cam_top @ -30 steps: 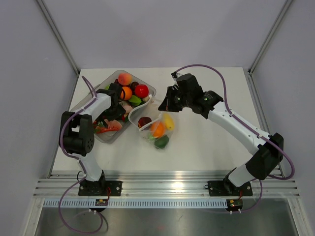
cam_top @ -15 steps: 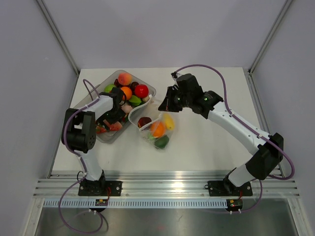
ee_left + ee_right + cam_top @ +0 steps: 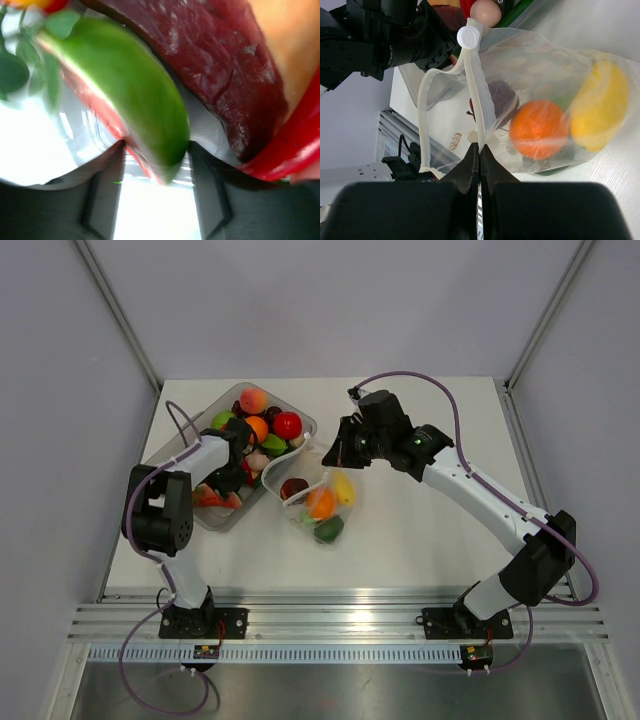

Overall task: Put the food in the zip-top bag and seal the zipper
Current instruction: Pick up the fake fruit from the bin, then place the fake fruit in the zipper food storage bag.

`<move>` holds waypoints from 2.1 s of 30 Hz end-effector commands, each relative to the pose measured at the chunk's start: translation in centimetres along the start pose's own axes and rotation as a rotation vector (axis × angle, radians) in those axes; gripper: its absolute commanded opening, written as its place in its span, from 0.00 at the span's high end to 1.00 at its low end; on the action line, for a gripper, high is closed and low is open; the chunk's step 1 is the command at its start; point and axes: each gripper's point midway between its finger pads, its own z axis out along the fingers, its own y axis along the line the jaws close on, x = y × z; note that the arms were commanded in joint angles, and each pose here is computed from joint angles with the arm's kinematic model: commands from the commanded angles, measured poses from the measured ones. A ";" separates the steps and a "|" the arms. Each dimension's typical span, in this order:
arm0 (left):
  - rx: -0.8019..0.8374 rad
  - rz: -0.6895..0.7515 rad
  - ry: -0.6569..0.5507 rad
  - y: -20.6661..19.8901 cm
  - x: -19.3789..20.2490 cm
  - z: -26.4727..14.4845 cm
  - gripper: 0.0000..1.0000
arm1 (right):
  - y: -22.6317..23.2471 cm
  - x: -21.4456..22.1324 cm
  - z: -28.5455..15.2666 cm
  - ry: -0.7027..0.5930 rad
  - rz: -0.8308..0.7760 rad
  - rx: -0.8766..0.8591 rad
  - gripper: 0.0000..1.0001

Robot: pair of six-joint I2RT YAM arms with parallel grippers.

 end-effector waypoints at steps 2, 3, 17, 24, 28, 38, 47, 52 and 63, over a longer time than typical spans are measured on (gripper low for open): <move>0.032 -0.047 -0.125 0.5 -3.0 -3.6 0.58 | 1.8 -1.7 -1.4 -0.065 -0.039 -0.039 1.00; 0.037 -0.049 -0.143 0.6 -3.4 -4.0 0.61 | 1.9 -1.9 -1.5 -0.069 -0.039 -0.041 1.00; 0.178 0.003 -0.274 1.1 -6.1 -11.2 1.00 | 1.7 -1.7 -1.1 -0.066 -0.026 -0.035 1.00; 0.376 0.070 -0.314 0.5 -6.6 -15.4 1.00 | 1.7 -1.6 -1.0 -0.067 -0.021 -0.036 1.00; 0.510 0.133 -0.325 -0.2 -6.4 -17.6 1.00 | 1.6 -1.7 -1.1 -0.070 -0.023 -0.033 1.00; 0.832 0.347 -0.371 -0.2 -5.1 -24.4 1.00 | 1.5 -1.7 -1.4 -0.081 -0.021 -0.032 1.00; 1.211 0.681 -0.284 0.8 0.1 -31.5 1.00 | 1.3 -1.8 -2.0 -0.094 -0.023 -0.018 1.00; 1.333 0.778 -0.313 2.8 1.0 -35.2 1.00 | 1.2 -1.8 -2.0 -0.097 -0.026 -0.015 1.00; 1.559 0.849 -0.197 5.4 4.1 -39.8 1.00 | 0.6 -1.9 -1.5 -0.094 -0.039 0.018 1.00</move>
